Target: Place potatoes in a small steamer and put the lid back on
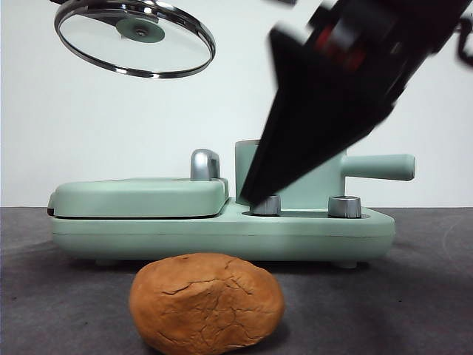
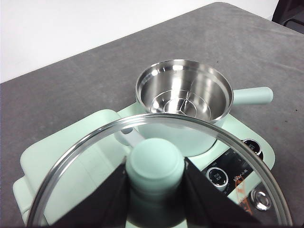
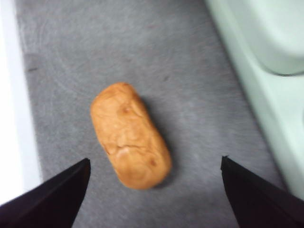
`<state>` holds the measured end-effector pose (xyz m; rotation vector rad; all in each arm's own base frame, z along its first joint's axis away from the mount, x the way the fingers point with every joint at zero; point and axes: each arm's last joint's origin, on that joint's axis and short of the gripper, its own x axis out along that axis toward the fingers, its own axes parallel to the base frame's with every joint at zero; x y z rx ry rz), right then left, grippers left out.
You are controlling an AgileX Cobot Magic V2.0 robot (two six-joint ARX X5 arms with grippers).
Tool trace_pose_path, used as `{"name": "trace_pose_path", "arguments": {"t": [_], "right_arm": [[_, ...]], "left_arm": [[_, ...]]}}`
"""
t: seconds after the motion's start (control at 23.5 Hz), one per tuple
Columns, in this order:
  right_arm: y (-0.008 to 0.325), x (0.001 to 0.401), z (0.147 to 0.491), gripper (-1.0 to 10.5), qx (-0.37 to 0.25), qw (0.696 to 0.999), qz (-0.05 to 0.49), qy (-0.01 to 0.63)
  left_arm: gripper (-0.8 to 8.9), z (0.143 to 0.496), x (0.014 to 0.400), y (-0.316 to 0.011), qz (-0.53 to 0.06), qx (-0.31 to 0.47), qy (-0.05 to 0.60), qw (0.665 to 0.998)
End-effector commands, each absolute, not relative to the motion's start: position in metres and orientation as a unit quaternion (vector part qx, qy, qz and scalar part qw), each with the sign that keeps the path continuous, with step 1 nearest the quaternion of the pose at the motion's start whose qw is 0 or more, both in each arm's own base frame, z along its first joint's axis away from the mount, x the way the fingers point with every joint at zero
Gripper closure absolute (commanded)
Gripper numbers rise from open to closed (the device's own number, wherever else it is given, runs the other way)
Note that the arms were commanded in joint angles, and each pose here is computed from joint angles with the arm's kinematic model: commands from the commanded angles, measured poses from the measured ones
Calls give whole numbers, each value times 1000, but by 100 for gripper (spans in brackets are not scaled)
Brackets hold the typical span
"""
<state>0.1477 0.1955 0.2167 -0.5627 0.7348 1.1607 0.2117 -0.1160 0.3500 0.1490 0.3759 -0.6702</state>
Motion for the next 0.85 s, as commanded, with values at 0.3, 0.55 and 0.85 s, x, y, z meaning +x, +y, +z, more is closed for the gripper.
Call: {"name": "trace_pose_path", "arguments": {"t": [0.3, 0.55, 0.85], "right_arm": [[227, 148, 182, 509, -283, 697, 551, 360], [237, 147, 163, 668, -293, 680, 552, 384], [231, 146, 178, 680, -260, 710, 525, 391]], "left_arm": [[799, 358, 212, -117, -329, 70, 161, 928], [799, 358, 211, -117, -329, 70, 161, 928], [799, 358, 211, -117, -329, 71, 160, 928]]}}
